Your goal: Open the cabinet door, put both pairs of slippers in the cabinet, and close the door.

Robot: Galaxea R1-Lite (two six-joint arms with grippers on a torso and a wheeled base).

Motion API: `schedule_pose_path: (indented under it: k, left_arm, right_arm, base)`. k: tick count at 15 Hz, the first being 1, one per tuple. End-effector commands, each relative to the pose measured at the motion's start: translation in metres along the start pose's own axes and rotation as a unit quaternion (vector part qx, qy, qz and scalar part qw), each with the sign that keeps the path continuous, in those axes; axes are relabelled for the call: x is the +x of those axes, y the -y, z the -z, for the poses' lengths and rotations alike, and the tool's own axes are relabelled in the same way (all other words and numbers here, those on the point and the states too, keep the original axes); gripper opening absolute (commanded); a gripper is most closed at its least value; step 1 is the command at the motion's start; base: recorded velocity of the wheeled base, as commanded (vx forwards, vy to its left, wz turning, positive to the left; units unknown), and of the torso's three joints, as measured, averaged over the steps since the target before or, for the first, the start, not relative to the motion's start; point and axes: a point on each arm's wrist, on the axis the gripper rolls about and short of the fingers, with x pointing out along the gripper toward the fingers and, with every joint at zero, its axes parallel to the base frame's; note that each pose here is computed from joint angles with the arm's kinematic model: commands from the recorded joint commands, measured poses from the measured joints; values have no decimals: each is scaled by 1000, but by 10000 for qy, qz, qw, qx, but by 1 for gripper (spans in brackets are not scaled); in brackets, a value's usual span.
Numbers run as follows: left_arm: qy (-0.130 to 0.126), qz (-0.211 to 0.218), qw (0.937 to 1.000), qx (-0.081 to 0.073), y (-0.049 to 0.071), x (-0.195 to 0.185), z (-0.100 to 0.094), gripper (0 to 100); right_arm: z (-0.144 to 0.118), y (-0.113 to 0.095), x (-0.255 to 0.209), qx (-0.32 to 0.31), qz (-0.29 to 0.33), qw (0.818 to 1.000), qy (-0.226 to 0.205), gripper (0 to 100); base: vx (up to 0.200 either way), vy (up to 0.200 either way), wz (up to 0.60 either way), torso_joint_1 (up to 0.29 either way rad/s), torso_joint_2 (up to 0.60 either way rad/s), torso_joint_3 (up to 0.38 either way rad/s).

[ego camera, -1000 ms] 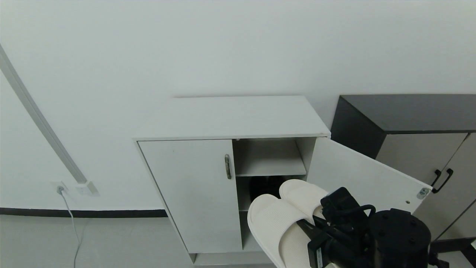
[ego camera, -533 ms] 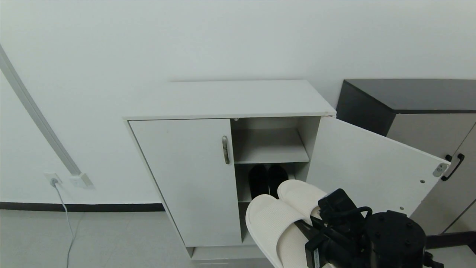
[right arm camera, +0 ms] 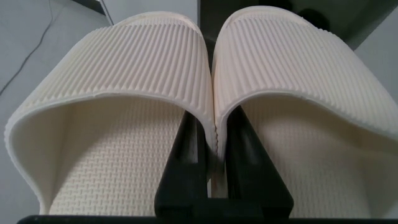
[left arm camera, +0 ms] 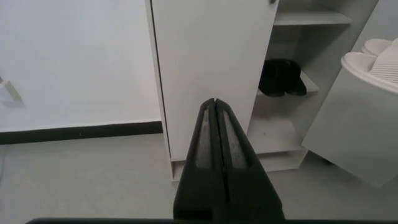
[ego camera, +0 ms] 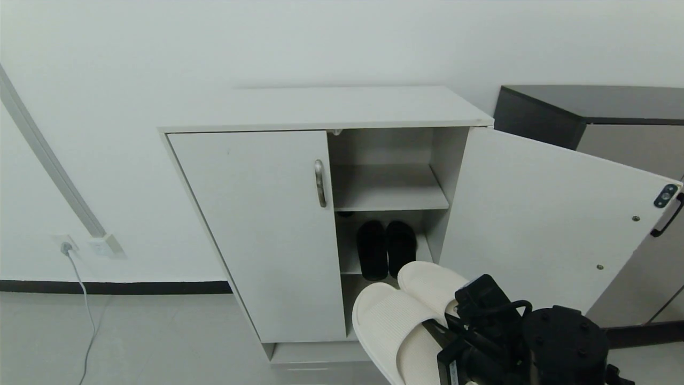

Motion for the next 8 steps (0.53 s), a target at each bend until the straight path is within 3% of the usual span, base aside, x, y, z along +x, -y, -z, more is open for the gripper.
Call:
schedule_pose_path:
  k: [1,8]
  left_arm:
    - [-6,-6,10000,-2,0,0,0,0]
    - [-6,2,10000,-2,0,0,0,0]
  right_arm:
    - [0,0,0,4,-1,10000,-5,0]
    - [7,-4,3,-47,-53,9999,-84,0]
  base:
    - [0,0,0,-105,452,359]
    - [0,0,0,-49,436,381]
